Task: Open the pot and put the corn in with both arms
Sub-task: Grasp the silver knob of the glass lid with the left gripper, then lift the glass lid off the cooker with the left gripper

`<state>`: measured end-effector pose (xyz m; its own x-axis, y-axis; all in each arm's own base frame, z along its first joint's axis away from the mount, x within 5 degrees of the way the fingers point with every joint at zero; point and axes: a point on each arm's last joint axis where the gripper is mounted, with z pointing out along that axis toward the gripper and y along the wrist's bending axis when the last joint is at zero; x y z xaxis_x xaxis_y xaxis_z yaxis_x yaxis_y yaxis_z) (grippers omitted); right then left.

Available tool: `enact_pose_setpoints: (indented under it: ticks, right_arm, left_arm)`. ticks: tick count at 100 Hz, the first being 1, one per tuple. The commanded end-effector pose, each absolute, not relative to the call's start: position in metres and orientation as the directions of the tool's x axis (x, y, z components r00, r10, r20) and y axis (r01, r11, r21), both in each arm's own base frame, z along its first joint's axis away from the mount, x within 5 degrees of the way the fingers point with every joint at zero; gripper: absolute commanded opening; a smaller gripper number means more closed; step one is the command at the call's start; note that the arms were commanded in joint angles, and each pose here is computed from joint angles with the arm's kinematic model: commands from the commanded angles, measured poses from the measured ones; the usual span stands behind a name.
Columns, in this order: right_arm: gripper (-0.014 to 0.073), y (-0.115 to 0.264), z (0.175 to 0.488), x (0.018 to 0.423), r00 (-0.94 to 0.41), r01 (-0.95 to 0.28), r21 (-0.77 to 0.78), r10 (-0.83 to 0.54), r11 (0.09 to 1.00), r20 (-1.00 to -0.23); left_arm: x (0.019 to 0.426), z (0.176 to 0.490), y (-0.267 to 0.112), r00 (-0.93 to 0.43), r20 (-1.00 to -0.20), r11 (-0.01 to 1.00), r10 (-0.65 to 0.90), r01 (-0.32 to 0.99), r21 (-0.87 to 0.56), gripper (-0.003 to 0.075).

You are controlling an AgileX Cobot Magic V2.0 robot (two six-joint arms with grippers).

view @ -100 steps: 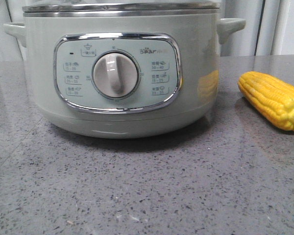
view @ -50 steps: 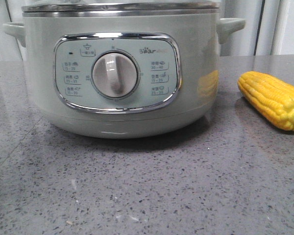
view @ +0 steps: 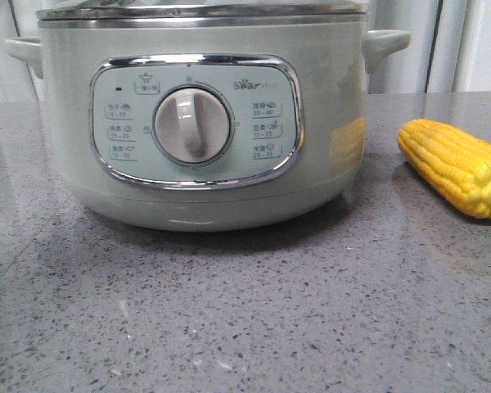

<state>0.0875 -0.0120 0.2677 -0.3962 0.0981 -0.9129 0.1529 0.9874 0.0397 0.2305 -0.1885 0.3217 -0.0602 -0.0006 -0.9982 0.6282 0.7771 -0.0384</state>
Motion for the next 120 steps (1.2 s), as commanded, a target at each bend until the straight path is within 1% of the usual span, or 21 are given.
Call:
enact_pose_setpoints:
  ticks: [1,30,41,53,60,72,87,102,120]
  right_arm:
    - [-0.0064,-0.013,0.282,0.092,-0.308,0.158,0.043,0.09,0.987,-0.947]
    - [-0.0064,-0.013,0.282,0.092,-0.306,0.157,0.043,0.09,0.987,-0.948]
    - [-0.0064,-0.013,0.282,0.092,-0.306,0.157,0.043,0.09,0.987,-0.948]
    - [-0.0064,-0.013,0.282,0.092,-0.306,0.157,0.043,0.09,0.987,-0.948]
    - [-0.0064,-0.013,0.282,0.092,-0.306,0.157,0.043,0.09,0.987,-0.948]
    - [-0.0064,-0.013,0.282,0.092,-0.306,0.157,0.043,0.09,0.987,-0.948]
    - [-0.0064,-0.013,0.282,0.092,-0.306,0.157,0.043,0.09,0.987,-0.948]
    - [-0.0064,-0.013,0.281,0.092,-0.308,0.158,0.043,0.09,0.987,-0.947]
    - [-0.0064,-0.013,0.281,0.092,-0.313,0.158,0.043,0.091,0.987,-0.945]
  left_arm:
    - [0.228,0.348,-0.196,0.055,-0.995,0.756,-0.089,0.654,-0.031,0.0525]
    - [0.243,0.341,-0.21,0.045,-0.997,0.751,-0.059,0.66,-0.015,0.0524]
    - [0.245,0.337,-0.212,0.037,-0.998,0.751,-0.053,0.66,-0.015,0.0486]
    - [0.246,0.336,-0.214,0.045,-0.997,0.751,-0.06,0.66,-0.015,0.0385]
    - [0.246,0.337,-0.214,0.053,-0.996,0.751,-0.067,0.66,-0.015,0.0302]
    - [0.246,0.338,-0.213,0.064,-0.995,0.751,-0.076,0.661,-0.015,0.0139]
    - [0.246,0.339,-0.213,0.068,-0.995,0.75,-0.08,0.661,-0.015,-0.0021]
    - [0.246,0.341,-0.213,0.087,-0.992,0.75,-0.096,0.661,-0.015,-0.002]
    - [0.246,0.351,-0.214,0.128,-0.983,0.749,-0.133,0.662,-0.015,-0.002]
